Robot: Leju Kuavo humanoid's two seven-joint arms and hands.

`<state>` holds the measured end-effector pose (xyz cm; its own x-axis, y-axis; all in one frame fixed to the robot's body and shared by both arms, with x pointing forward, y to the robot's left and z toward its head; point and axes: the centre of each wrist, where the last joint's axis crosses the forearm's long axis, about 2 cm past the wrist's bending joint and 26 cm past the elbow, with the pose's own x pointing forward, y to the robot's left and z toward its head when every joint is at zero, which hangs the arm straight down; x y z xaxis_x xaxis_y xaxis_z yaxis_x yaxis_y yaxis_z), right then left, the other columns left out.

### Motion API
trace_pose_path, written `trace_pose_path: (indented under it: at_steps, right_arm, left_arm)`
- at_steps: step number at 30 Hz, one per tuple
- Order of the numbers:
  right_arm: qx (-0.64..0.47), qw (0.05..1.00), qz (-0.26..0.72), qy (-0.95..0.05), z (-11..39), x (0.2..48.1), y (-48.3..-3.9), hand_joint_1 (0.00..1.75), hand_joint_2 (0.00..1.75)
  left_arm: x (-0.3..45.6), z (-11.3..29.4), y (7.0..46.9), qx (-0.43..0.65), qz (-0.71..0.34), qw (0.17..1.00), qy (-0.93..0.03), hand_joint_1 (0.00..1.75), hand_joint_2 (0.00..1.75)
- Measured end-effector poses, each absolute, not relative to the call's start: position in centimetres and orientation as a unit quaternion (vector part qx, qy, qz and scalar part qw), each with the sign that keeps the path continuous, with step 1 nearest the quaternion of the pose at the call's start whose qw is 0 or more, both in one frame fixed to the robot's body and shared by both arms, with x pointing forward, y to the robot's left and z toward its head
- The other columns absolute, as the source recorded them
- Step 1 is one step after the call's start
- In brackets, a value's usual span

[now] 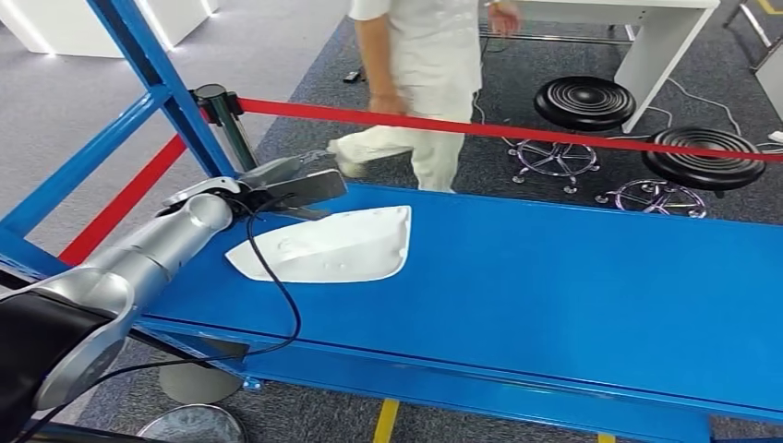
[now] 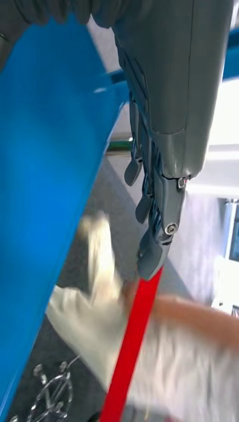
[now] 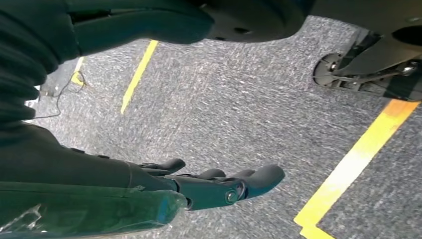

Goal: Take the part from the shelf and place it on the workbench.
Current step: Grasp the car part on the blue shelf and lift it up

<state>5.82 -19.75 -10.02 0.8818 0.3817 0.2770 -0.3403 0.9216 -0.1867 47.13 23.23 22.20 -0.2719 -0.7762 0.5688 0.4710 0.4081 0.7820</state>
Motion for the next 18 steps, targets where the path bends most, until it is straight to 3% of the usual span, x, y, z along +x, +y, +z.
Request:
trace_pose_path:
  at_steps: [18]
  right_arm:
    - [-0.077,0.97,0.176,-0.149,-10.0,5.7,-19.8,0.0,1.75]
  left_arm:
    - [47.3,22.5,23.1,0.118,-0.549,0.629,-0.538,0.0,1.75]
